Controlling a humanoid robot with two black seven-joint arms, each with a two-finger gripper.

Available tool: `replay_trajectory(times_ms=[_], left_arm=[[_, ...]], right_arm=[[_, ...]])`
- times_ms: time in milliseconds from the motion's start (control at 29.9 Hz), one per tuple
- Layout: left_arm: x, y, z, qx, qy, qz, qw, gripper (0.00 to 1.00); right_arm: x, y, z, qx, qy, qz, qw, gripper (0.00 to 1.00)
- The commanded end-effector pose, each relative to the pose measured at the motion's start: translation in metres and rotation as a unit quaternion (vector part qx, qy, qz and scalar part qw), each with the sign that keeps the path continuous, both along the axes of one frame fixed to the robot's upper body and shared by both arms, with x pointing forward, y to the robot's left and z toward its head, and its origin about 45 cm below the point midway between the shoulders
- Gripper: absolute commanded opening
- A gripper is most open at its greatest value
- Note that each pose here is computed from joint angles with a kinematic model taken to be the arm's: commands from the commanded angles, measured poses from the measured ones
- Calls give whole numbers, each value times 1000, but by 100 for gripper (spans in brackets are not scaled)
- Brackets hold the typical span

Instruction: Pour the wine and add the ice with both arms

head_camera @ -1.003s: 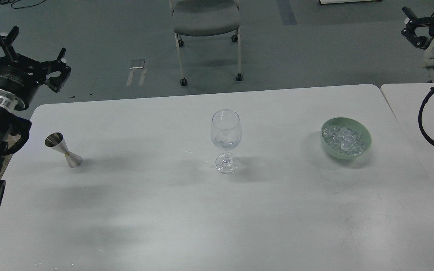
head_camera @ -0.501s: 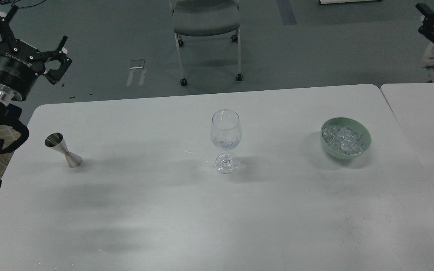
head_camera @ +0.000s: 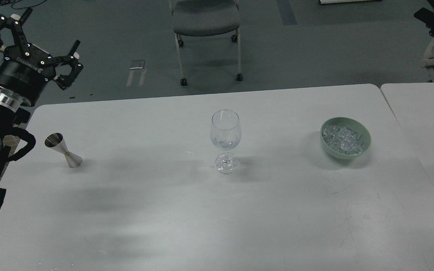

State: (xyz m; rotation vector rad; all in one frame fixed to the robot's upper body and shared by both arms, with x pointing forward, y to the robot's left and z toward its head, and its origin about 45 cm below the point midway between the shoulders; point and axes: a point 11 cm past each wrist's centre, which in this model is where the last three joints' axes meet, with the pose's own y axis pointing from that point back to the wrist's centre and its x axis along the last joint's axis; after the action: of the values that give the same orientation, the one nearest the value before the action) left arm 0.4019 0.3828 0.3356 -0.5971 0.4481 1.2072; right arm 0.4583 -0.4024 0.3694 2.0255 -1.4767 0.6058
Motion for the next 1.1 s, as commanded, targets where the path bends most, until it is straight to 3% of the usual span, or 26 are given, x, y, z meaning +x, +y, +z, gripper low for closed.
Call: replay_trajectory(times_ms=[0, 301, 635, 869, 1069], left_arm=[[0, 6, -1, 2, 7, 13, 1000, 98], [-1, 10, 2, -4, 1, 16, 1000, 98], [-6, 14, 12, -12, -43, -1, 999, 98], [-9, 19, 11, -23, -46, 2, 999, 98], [-13, 18, -3, -37, -37, 5, 999, 98]], right_arm=[[-5, 19, 2, -134, -2, 43, 990, 100], [-6, 41, -14, -266, 16, 115, 957, 100], [-34, 38, -93, -373, 146, 188, 897, 100], [-56, 36, -138, -411, 194, 219, 863, 91], [-61, 33, -158, -437, 190, 213, 853, 81]])
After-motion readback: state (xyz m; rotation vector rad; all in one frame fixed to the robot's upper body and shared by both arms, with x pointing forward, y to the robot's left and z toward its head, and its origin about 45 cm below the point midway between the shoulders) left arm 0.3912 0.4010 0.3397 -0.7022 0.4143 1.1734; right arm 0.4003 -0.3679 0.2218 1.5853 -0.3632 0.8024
